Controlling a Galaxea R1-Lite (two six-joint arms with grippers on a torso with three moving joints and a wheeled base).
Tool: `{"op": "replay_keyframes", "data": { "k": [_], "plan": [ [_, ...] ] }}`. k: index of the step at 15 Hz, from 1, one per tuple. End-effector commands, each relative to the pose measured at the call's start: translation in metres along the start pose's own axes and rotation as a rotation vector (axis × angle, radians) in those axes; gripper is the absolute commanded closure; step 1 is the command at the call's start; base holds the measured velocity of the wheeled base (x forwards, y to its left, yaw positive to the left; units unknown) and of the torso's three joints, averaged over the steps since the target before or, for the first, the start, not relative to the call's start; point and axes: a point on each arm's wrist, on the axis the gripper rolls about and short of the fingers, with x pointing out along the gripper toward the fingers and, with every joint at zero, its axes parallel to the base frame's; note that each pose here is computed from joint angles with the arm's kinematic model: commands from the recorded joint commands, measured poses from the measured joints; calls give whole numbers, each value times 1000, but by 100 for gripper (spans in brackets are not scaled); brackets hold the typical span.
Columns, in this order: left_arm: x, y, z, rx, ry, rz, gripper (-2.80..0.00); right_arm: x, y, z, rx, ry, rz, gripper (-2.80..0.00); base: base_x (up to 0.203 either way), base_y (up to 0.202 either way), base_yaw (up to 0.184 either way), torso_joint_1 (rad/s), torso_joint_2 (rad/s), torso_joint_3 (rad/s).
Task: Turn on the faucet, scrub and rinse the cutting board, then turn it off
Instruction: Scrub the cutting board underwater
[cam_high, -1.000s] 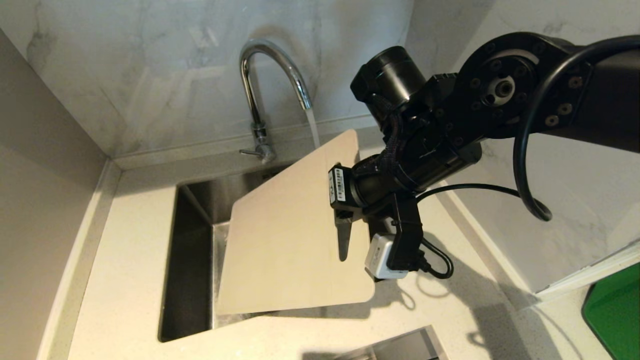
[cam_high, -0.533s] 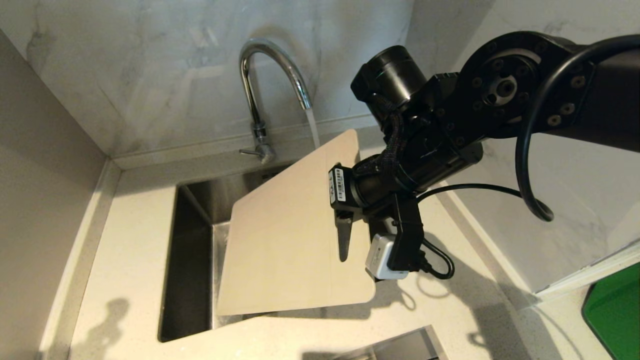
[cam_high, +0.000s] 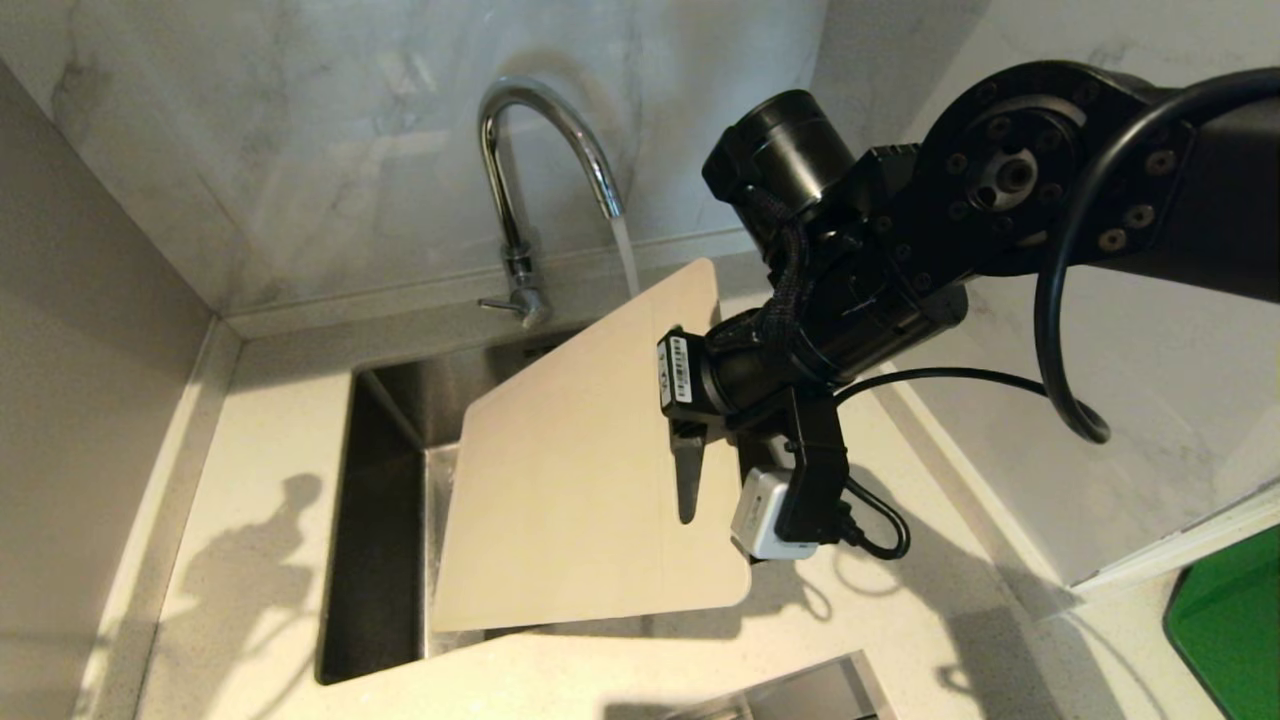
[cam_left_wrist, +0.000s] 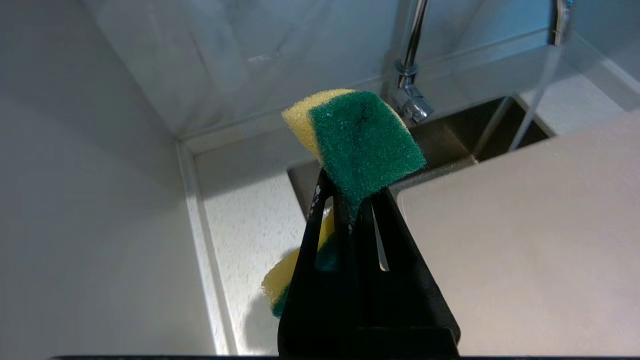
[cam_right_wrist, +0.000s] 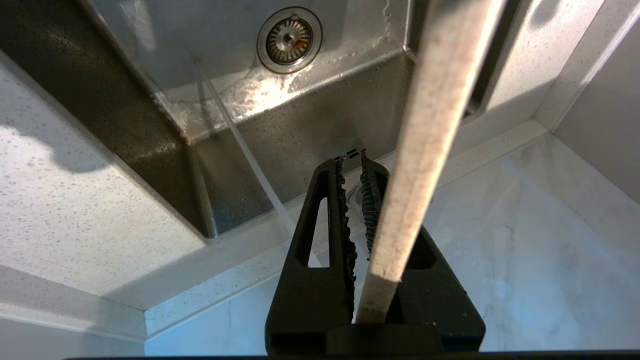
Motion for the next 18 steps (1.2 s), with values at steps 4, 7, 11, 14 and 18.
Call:
{"op": "replay_keyframes", "data": {
  "k": [4,7,11,14,18],
  "plan": [
    [97,-1,-1,-7,100,-7,0,-3,1,0,-11,3,2,0,0,0,0,0,0,0],
    [135,-3,-13,-53,143,-52,0,-3,7,-2,4,-5,21,0,0,0,0,0,0,0],
    [168,-6,-20,-157,126,-69,0,3,12,-3,16,-13,40,0,0,0,0,0,0,0],
    [173,-7,-19,-191,124,-117,0,5,19,-7,37,-9,58,0,0,0,0,0,0,0],
    [182,-5,-20,-190,128,-113,0,8,27,-11,57,-5,75,0,0,0,0,0,0,0]
  ]
}}
